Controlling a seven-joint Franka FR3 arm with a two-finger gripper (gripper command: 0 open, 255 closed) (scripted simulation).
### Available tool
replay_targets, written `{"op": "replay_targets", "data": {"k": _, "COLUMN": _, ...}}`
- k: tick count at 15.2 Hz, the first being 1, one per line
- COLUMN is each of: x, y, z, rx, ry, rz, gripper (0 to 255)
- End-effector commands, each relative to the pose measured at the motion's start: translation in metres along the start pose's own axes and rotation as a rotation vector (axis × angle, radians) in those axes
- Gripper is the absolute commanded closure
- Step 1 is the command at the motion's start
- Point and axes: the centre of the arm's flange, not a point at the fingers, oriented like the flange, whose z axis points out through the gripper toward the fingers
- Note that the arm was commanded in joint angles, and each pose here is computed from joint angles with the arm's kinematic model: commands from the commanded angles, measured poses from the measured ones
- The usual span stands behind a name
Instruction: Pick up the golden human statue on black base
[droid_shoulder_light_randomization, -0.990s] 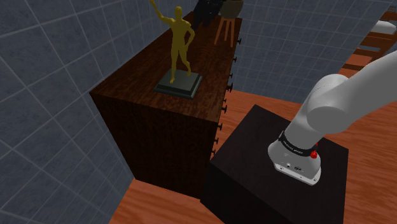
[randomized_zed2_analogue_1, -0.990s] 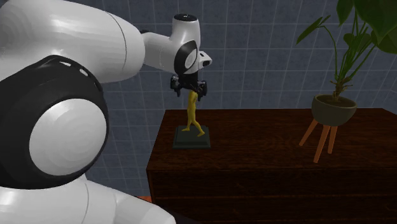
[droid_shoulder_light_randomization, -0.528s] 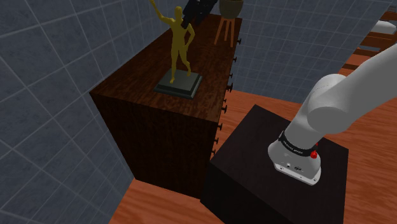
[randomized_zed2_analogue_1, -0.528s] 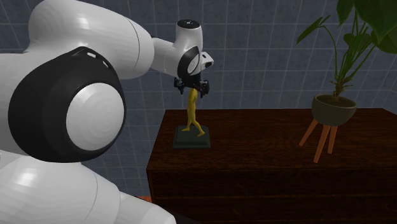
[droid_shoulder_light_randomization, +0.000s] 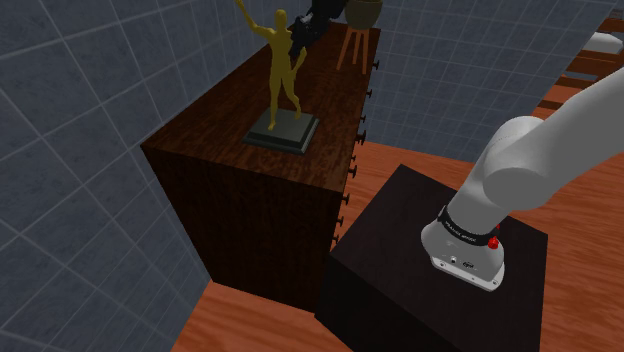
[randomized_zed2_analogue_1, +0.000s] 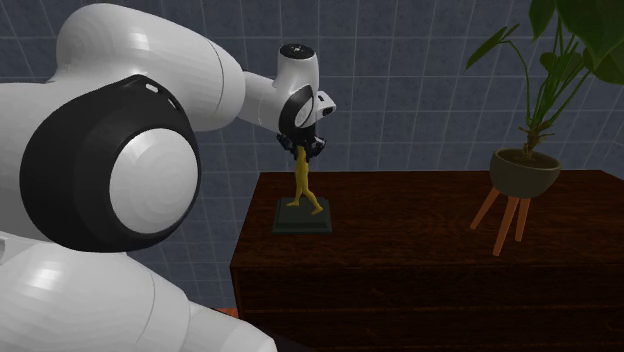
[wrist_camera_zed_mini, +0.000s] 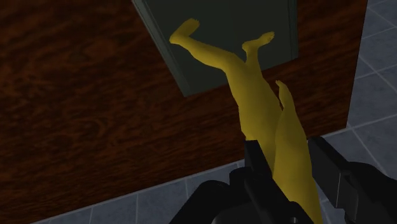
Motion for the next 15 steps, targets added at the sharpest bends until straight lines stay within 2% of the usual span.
{"op": "replay_targets", "data": {"k": 1, "x": 0.0, "y": 0.0, "z": 0.001, "rx": 0.0, "ry": -0.001, "rz": 0.0, "gripper": 255}}
{"op": "replay_targets", "data": {"k": 7, "x": 0.0, "y": 0.0, "z": 0.001, "rx": 0.0, "ry": -0.001, "rz": 0.0, "gripper": 255}}
{"op": "replay_targets", "data": {"k": 15, "x": 0.02, "y": -0.006, "z": -0.036, "rx": 0.0, "ry": -0.001, "rz": 0.0, "gripper": 255}}
